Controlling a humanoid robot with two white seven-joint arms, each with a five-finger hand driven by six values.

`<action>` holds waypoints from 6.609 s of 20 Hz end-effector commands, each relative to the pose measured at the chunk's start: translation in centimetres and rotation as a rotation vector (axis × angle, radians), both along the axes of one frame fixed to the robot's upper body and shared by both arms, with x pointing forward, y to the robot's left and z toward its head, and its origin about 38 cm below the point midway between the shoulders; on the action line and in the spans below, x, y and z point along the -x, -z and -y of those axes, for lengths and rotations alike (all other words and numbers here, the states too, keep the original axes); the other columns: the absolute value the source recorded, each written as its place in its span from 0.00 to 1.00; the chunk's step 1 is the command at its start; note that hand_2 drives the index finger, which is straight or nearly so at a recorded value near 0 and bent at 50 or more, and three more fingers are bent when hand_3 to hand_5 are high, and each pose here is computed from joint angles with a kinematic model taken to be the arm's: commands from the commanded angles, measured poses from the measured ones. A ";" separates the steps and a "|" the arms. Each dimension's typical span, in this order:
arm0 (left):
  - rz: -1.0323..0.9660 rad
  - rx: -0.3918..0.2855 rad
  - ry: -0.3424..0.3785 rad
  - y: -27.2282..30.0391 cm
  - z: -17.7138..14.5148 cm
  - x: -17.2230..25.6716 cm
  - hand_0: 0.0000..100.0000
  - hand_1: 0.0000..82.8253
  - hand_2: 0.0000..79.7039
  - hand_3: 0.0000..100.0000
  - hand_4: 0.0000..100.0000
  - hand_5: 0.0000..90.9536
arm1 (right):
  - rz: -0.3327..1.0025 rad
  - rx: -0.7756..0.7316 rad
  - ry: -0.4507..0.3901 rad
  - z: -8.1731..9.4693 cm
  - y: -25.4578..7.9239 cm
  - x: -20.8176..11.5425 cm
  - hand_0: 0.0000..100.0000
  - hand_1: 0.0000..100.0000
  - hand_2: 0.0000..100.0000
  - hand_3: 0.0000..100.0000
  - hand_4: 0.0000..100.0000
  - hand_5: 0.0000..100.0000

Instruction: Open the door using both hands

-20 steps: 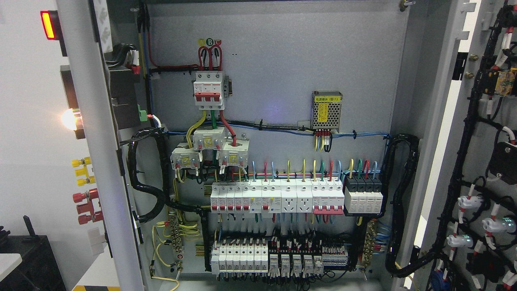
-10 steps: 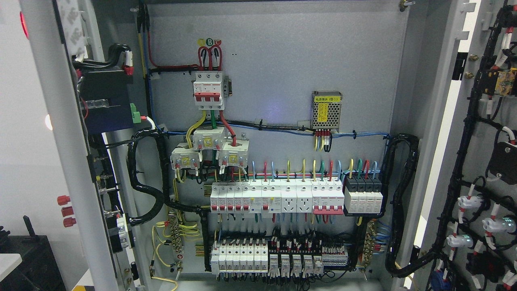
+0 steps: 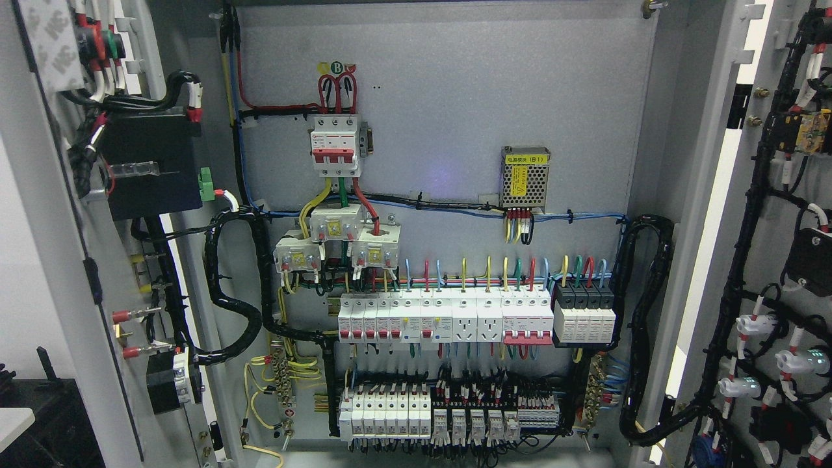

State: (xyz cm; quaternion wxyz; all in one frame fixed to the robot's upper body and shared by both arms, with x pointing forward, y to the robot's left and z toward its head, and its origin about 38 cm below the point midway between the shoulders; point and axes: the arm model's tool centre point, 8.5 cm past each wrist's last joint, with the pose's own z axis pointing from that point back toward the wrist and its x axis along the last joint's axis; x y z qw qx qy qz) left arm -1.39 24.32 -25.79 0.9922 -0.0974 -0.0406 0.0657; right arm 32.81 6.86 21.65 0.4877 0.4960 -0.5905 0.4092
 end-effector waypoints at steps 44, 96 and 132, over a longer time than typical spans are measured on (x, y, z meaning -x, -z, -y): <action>-0.031 0.029 -0.006 0.0 2.0 2.0 0.00 0.00 0.00 0.00 0.04 0.00 | -0.007 -0.014 0.081 -1.2 -0.3 -2.0 0.00 0.00 0.00 0.00 0.00 0.00; 0.186 -0.045 0.183 0.3 1.6 -3.7 0.00 0.00 0.00 0.00 0.04 0.00 | 0.013 -0.191 0.721 19.9 10.5 0.0 0.00 0.00 0.00 0.00 0.00 0.00; 1.304 0.045 0.649 -21.0 3.2 -15.7 0.00 0.00 0.00 0.00 0.04 0.00 | 0.237 -0.296 0.875 27.4 8.8 6.9 0.00 0.00 0.00 0.00 0.00 0.00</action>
